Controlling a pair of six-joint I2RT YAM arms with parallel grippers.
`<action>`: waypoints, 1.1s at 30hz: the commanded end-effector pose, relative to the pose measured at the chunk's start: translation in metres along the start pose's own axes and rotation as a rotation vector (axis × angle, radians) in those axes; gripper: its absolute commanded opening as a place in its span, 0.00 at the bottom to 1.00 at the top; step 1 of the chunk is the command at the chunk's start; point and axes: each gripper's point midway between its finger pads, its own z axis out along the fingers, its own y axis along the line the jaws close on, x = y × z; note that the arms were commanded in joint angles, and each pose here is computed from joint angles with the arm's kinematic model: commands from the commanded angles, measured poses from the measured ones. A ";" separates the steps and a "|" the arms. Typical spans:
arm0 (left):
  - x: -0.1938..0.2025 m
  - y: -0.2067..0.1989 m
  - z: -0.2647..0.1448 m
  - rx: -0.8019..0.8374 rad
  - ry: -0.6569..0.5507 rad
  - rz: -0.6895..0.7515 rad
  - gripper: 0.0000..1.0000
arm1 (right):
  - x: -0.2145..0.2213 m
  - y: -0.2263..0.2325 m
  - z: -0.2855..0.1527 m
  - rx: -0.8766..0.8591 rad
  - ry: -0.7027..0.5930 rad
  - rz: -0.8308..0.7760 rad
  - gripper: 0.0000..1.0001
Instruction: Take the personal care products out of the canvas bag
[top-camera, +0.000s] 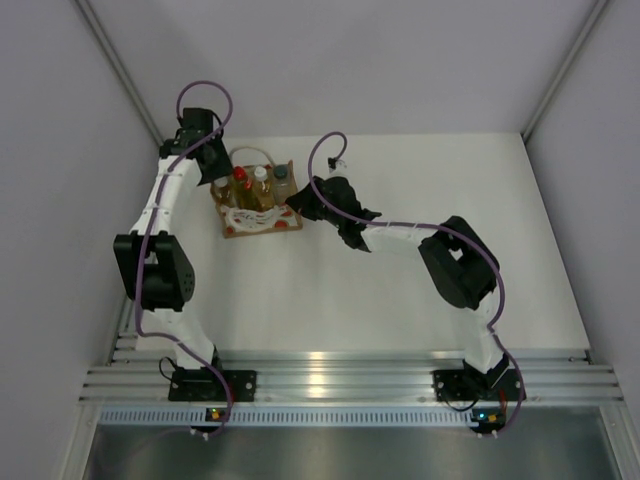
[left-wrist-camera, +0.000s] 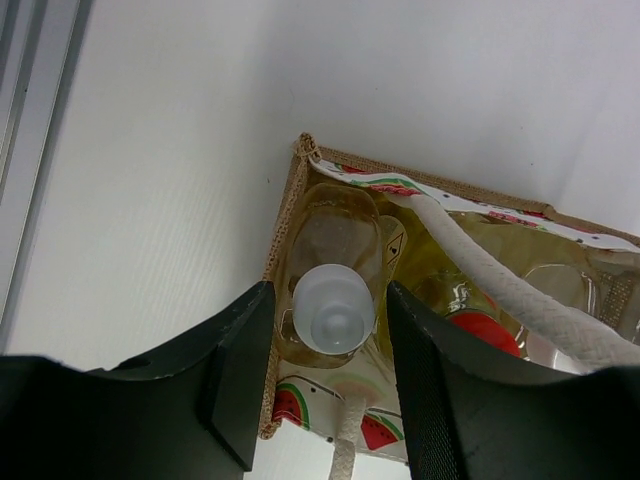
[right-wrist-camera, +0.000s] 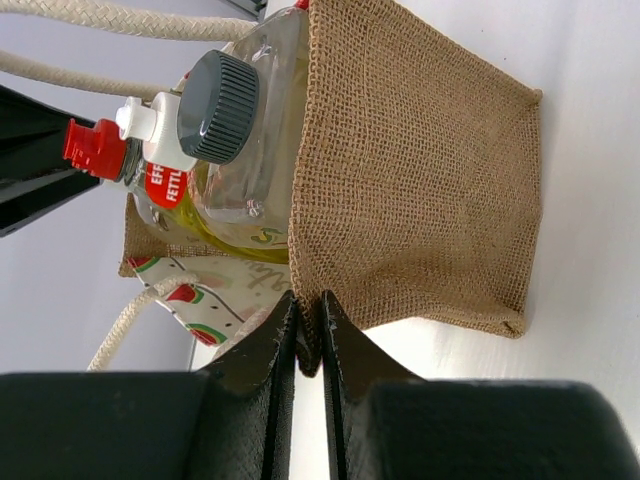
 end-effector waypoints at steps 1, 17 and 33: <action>-0.010 0.004 -0.004 -0.016 -0.019 0.016 0.53 | 0.040 -0.060 -0.004 0.145 0.124 -0.047 0.00; 0.005 -0.002 0.006 -0.064 0.056 0.097 0.48 | 0.042 -0.060 -0.004 0.141 0.127 -0.035 0.00; 0.020 -0.006 0.005 -0.056 0.126 0.127 0.36 | 0.040 -0.063 -0.004 0.142 0.123 -0.030 0.00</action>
